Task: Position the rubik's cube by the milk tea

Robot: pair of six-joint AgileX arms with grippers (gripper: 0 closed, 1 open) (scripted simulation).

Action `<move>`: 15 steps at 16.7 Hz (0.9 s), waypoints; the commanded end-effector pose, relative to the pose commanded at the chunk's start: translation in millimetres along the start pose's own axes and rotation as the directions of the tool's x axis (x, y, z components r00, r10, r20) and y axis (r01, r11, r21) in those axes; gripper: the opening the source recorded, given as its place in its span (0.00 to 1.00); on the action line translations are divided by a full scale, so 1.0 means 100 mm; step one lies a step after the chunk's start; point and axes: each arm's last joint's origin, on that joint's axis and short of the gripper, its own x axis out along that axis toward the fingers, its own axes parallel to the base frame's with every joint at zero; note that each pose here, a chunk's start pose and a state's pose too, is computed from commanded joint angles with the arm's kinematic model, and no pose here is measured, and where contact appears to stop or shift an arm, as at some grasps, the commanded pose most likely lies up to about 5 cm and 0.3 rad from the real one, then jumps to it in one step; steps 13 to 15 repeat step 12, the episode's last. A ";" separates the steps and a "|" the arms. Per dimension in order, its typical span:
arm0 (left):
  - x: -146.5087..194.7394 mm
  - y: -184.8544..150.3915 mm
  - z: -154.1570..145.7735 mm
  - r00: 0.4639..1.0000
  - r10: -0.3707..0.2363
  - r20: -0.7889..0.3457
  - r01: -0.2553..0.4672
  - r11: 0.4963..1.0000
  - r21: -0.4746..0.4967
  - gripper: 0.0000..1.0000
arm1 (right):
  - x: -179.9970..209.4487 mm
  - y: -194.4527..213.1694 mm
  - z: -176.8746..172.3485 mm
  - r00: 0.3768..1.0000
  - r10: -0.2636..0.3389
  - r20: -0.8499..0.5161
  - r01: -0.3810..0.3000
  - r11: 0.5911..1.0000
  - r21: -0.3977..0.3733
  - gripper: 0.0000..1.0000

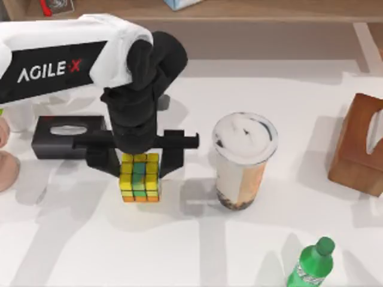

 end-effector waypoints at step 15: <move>0.00 0.00 0.00 1.000 0.000 0.000 0.000 1.000 0.000 1.00 | 0.00 0.00 0.00 1.000 0.000 0.000 0.000 1.000 0.000 1.00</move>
